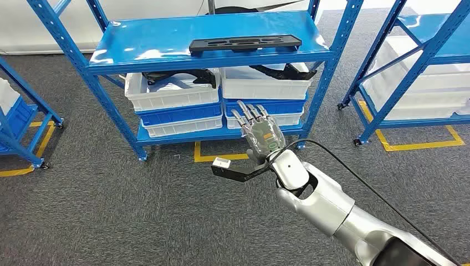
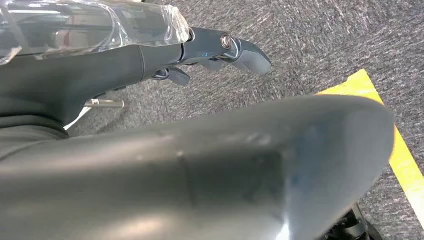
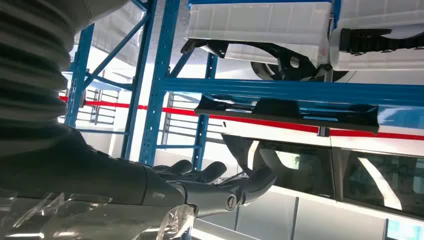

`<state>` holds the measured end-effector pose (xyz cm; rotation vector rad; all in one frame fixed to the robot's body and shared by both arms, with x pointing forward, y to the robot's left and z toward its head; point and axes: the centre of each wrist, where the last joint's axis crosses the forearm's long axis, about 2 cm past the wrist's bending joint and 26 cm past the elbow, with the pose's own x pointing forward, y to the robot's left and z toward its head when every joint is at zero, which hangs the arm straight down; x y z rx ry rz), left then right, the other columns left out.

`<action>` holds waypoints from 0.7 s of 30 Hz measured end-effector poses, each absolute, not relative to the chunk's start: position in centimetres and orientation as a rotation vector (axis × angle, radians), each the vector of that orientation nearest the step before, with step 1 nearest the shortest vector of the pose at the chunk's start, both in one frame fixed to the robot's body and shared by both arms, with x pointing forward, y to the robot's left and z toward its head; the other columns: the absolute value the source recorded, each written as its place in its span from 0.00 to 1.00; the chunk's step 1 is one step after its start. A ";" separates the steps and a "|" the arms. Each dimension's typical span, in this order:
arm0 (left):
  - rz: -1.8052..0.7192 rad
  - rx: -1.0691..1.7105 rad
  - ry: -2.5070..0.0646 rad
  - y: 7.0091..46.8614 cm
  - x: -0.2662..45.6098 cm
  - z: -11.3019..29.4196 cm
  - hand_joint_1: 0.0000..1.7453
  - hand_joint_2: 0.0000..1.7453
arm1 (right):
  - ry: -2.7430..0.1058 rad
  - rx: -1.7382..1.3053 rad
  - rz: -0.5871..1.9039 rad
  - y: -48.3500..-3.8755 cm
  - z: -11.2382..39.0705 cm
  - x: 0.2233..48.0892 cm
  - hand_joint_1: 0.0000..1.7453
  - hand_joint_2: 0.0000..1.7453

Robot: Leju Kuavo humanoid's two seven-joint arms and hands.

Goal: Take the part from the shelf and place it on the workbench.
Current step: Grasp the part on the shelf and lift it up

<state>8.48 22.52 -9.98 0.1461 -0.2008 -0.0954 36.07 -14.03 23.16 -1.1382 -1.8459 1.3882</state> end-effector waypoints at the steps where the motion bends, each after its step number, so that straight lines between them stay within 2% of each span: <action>1: -0.095 0.146 -0.201 22.5 8.5 -10.0 0.00 0.00 | -1.846 -1.138 1.388 -14.0 23.2 36.1 0.00 1.00; 21: -0.097 0.164 -0.200 23.1 8.6 -10.0 0.00 0.00 | -1.860 -1.129 1.389 -13.4 23.6 36.3 0.00 1.00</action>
